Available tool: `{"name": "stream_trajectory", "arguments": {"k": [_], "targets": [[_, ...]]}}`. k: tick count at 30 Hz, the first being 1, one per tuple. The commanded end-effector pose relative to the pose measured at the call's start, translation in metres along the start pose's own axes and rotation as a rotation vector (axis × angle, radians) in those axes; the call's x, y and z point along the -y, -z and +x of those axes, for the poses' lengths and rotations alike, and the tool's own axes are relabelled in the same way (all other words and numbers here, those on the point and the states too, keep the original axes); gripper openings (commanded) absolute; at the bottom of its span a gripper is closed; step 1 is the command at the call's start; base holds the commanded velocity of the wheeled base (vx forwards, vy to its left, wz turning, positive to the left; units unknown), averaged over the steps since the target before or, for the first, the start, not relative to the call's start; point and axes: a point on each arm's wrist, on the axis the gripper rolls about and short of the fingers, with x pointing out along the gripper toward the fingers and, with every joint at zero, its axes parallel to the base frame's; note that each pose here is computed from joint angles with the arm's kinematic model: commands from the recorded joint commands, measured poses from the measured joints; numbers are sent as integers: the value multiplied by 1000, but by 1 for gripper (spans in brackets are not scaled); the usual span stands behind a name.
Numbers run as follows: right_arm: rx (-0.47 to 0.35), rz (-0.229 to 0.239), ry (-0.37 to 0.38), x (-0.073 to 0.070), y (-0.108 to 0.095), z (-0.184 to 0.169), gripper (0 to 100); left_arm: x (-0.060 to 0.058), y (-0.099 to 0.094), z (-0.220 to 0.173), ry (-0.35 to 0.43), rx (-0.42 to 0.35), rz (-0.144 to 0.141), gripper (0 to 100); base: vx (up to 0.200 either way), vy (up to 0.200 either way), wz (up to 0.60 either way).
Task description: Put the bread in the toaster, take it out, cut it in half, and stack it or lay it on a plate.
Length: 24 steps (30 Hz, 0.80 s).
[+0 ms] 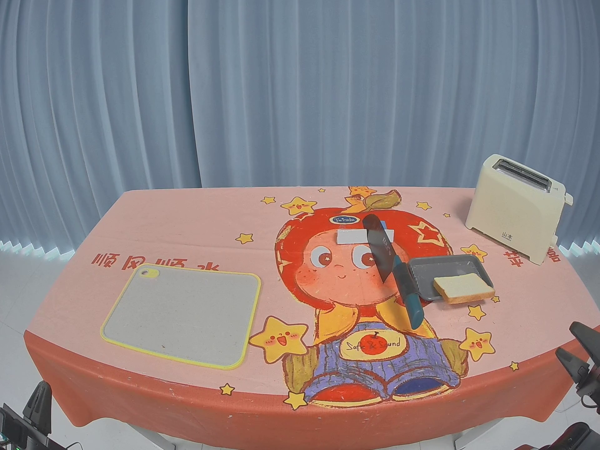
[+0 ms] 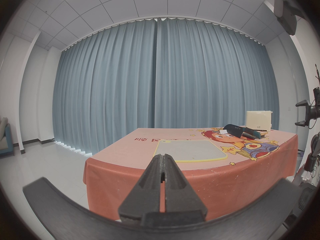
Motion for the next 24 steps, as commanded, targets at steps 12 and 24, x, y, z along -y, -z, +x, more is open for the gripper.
{"name": "stream_trajectory", "arguments": {"k": [12, 24], "targets": [[-57, 113, 57, 0, -3, 12, 100, 0, 5, 1, -1, -11, 0, 0, 0, 0, 0], [-127, 224, 49, -3, -4, 23, 100, 0, 5, 1, -1, -11, 0, 0, 0, 0, 0]]}}
